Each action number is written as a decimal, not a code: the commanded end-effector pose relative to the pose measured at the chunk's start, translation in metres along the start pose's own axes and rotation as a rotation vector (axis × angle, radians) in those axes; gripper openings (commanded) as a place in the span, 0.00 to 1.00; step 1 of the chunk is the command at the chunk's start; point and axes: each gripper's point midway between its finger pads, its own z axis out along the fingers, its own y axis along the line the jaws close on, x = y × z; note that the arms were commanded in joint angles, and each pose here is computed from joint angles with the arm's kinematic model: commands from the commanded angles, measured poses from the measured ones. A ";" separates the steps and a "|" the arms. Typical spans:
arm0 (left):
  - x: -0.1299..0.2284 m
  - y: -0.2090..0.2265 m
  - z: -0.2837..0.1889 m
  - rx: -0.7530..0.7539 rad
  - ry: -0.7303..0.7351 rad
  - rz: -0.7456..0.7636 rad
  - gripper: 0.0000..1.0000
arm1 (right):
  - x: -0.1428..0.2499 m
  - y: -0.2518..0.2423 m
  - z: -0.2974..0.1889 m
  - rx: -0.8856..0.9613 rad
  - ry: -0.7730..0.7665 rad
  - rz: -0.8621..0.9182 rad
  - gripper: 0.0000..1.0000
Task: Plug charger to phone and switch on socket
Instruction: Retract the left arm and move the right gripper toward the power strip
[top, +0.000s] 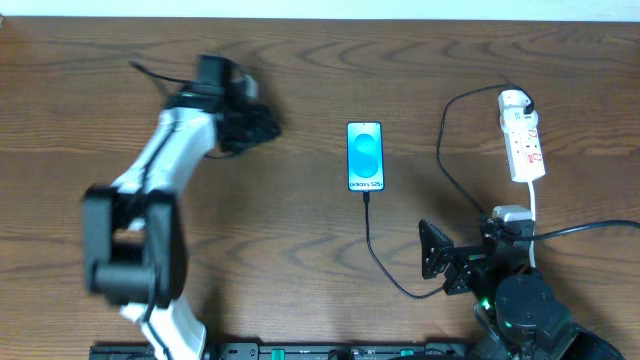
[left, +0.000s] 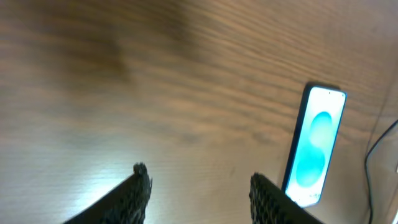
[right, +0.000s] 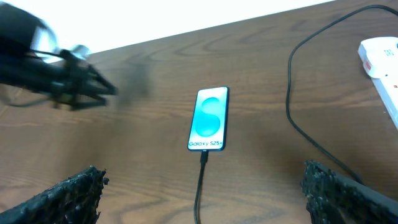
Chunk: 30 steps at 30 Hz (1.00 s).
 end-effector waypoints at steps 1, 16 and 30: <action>-0.013 0.026 -0.067 -0.126 -0.129 0.015 0.52 | -0.003 0.002 -0.001 -0.006 -0.004 0.014 0.99; 0.058 -0.003 -0.254 -0.144 -0.494 0.065 0.53 | 0.017 -0.003 0.060 0.211 0.087 -0.095 0.99; 0.177 0.006 -0.305 -0.134 -0.698 0.124 0.98 | 0.063 -0.036 0.128 0.368 0.280 0.104 0.99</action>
